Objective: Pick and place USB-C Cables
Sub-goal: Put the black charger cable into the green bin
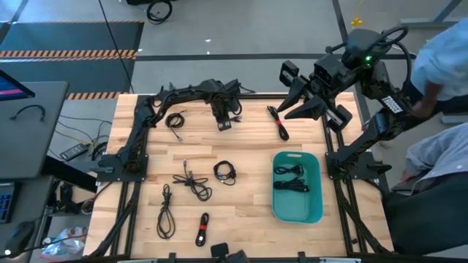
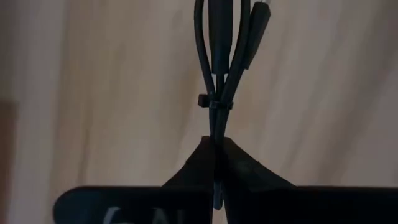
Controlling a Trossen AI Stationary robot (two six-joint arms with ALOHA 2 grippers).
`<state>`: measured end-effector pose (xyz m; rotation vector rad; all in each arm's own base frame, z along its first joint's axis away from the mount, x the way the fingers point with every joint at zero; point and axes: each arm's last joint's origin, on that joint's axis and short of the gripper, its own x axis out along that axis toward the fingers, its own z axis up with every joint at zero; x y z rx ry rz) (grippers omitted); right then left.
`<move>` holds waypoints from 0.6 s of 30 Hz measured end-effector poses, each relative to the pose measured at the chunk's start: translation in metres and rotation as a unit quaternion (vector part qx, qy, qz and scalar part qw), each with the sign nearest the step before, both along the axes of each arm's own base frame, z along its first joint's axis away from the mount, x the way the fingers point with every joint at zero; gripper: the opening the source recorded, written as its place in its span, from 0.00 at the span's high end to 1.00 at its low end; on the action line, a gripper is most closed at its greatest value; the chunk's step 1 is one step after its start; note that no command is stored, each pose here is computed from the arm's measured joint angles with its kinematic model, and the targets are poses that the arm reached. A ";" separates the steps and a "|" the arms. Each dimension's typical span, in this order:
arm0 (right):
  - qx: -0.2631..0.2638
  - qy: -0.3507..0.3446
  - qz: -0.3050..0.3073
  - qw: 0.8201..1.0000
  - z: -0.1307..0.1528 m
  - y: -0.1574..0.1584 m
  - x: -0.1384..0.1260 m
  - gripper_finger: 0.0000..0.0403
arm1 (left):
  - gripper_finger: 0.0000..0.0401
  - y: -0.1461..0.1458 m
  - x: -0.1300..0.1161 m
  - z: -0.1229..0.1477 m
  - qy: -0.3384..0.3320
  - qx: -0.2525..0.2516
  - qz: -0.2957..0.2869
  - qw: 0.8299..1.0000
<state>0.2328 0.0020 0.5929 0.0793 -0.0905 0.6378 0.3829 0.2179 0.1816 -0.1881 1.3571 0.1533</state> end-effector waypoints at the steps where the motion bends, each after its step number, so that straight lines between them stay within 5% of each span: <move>1: 0.000 0.000 0.001 1.000 0.000 0.000 0.000 0.76 | 0.98 -0.005 0.002 0.004 -0.002 0.000 -0.003 1.000; 11: 0.015 0.031 0.004 0.999 0.000 -0.005 -0.014 0.76 | 0.98 -0.070 0.016 0.062 -0.073 0.023 -0.058 0.995; 18: -0.005 0.104 -0.102 0.989 -0.014 -0.020 -0.034 0.79 | 0.98 -0.105 0.006 0.117 -0.151 0.049 -0.066 0.985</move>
